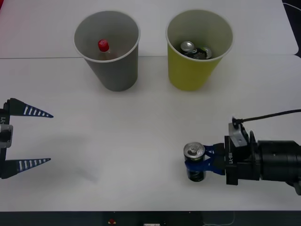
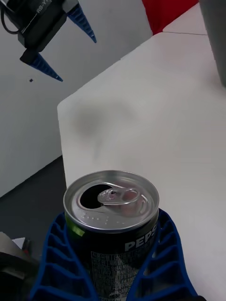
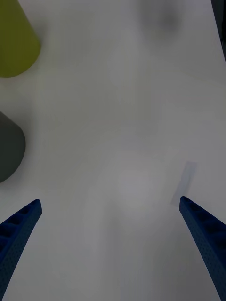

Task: Put the can into the green bin and the plastic bottle into the gray bin

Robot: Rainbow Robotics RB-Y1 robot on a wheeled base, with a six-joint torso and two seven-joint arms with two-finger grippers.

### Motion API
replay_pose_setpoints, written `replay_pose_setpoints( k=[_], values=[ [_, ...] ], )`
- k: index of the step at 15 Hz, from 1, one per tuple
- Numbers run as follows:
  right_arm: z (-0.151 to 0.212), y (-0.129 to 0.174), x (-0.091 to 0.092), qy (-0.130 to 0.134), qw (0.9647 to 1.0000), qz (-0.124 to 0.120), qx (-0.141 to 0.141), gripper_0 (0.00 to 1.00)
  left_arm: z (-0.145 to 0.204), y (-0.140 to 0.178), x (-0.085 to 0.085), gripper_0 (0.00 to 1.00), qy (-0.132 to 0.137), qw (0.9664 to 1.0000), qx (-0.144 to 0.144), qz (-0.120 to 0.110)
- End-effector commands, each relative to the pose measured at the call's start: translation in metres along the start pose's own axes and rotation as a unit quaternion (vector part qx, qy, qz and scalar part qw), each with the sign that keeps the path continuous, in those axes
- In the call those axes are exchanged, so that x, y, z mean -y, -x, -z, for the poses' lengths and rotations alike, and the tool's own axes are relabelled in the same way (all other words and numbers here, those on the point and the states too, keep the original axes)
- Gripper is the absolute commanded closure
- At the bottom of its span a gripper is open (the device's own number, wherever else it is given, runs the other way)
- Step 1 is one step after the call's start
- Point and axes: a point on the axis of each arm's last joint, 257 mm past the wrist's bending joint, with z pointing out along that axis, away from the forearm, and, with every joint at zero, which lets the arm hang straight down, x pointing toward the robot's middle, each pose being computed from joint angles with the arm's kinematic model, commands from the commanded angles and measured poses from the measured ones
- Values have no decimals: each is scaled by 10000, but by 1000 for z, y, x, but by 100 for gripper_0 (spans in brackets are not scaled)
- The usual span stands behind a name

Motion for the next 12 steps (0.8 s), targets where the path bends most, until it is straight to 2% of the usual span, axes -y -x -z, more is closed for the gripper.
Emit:
replay_pose_setpoints(
  k=[1, 2, 4, 6, 7, 9, 10, 12],
  values=[
    [16, 29, -3, -191, 9981, -584, -91, 100, 0, 0, 0, 0, 0, 10000, 0, 0],
    [21, 37, -4, -247, 9968, -747, -151, 100, 0, 0, 0, 0, 0, 10000, 0, 0],
    [40, 61, -1, -580, 9911, -1150, -336, 100, 0, 0, 0, 0, 0, 10000, 0, 0],
    [56, 78, 4, -881, 9830, -1533, -492, 100, 0, 0, 0, 0, 0, 10000, 0, 0],
    [66, 87, 9, -1067, 9777, -1726, -538, 100, 0, 0, 0, 0, 0, 10000, 0, 0],
    [82, 105, 16, -1288, 9694, -2022, -526, 100, 0, 0, 0, 0, 0, 10000, 0, 0],
    [88, 115, 21, -1378, 9671, -2086, -462, 100, 0, 0, 0, 0, 0, 10000, 0, 0],
    [101, 143, 36, -1427, 9675, -2070, -260, 100, 0, 0, 0, 0, 0, 10000, 0, 0]
  ],
)
